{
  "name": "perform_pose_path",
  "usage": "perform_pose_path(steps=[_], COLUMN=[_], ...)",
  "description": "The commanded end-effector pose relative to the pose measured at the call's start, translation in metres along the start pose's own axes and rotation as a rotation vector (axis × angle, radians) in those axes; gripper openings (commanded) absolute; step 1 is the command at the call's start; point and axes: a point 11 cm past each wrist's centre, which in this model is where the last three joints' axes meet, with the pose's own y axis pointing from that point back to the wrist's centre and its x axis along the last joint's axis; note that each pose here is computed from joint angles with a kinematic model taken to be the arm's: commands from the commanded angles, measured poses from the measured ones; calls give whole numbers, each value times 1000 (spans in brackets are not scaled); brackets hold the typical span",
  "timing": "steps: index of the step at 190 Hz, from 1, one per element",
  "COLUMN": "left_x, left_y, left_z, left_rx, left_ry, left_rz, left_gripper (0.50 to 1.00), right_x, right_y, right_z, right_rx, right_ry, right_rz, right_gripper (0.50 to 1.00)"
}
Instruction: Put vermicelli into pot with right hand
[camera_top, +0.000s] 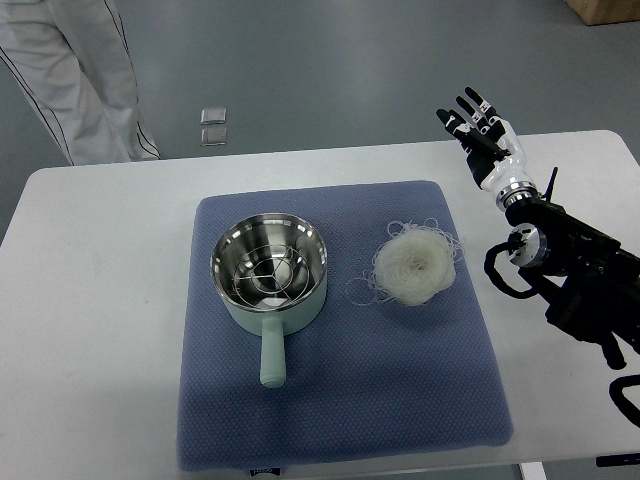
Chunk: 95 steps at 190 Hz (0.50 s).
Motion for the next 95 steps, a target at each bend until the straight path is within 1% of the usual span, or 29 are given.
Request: perform_pose_path(steps=[1,66,95], left_x=[0,7,-1], left_y=[0,0,0], left_z=[0,4,5], left_rx=[0,-6,-8], left_ry=[-1,-2,-1], left_rz=[0,26,-1], left_gripper=[1000,1000,1000], right_x=[0,1,2], right_y=[0,0,0], right_z=[0,-1,-1], right_rx=[0,1,3], right_ry=[0,3,4], right_rz=[1,5,7], right_gripper=[901,901,903])
